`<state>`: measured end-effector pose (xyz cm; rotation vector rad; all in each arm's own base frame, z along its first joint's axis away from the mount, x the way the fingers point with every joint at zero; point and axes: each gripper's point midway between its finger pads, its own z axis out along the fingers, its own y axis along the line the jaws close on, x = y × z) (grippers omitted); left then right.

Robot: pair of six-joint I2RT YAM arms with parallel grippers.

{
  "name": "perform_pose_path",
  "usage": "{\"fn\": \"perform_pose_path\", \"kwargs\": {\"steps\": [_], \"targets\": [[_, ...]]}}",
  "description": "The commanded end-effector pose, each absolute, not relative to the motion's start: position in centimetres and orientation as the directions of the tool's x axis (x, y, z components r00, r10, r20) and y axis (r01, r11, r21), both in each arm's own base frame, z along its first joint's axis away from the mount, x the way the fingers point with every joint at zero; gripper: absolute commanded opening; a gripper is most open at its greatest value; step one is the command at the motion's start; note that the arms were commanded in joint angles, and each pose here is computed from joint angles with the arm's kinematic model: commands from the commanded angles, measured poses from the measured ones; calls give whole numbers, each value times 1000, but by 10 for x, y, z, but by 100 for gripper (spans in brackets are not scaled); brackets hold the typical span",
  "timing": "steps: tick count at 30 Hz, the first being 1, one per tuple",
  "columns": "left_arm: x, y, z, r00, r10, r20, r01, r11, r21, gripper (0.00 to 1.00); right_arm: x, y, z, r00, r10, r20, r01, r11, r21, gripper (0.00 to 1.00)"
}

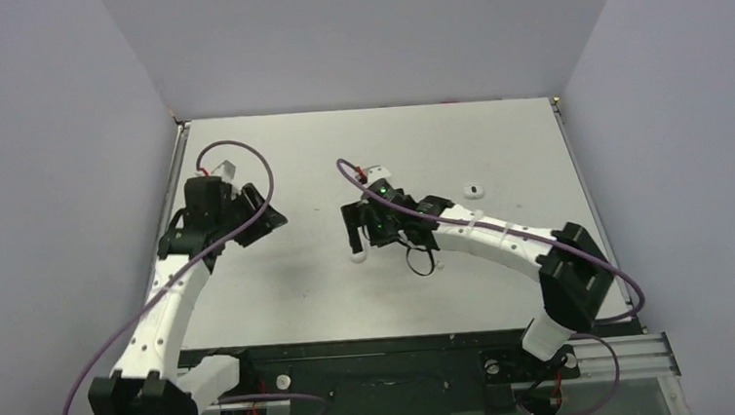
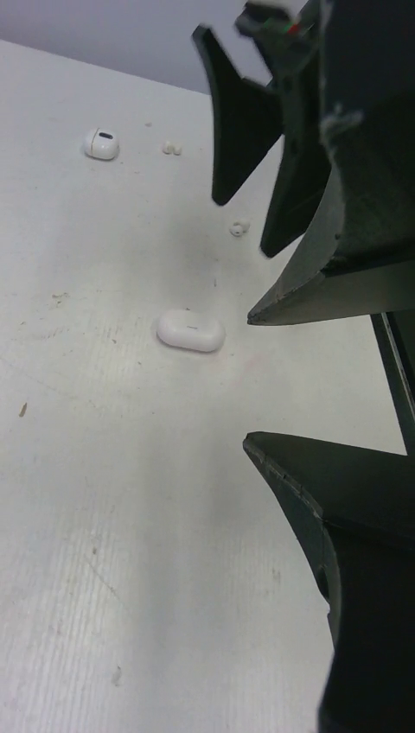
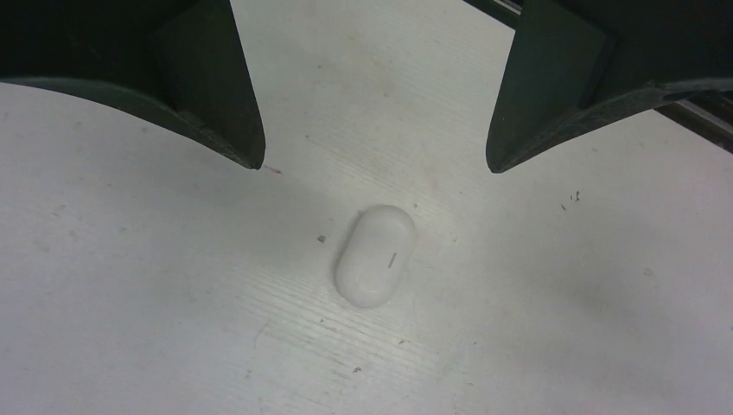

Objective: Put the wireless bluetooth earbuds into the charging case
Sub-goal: Pick up the charging case at the center of the board.

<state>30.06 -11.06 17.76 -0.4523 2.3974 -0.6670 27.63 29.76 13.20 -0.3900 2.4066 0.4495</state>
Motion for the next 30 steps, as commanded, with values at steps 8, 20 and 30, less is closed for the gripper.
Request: {"fn": "perform_pose_path", "kwargs": {"steps": [8, 20, 30], "targets": [[260, -97, 217, -561, -575, -596, -44, 740, -672, 47, 289, 358, 81, -777, -224, -588, -336, 938, 86, 91], [255, -100, 230, -505, -600, -621, 20, 711, -703, 46, 292, 359, 28, -843, -253, -475, -321, 945, 68, 65], [250, -111, 236, -518, -563, -645, 117, 700, -705, 42, 296, 362, 66, -762, -310, -568, -442, 891, 108, 7]]}}
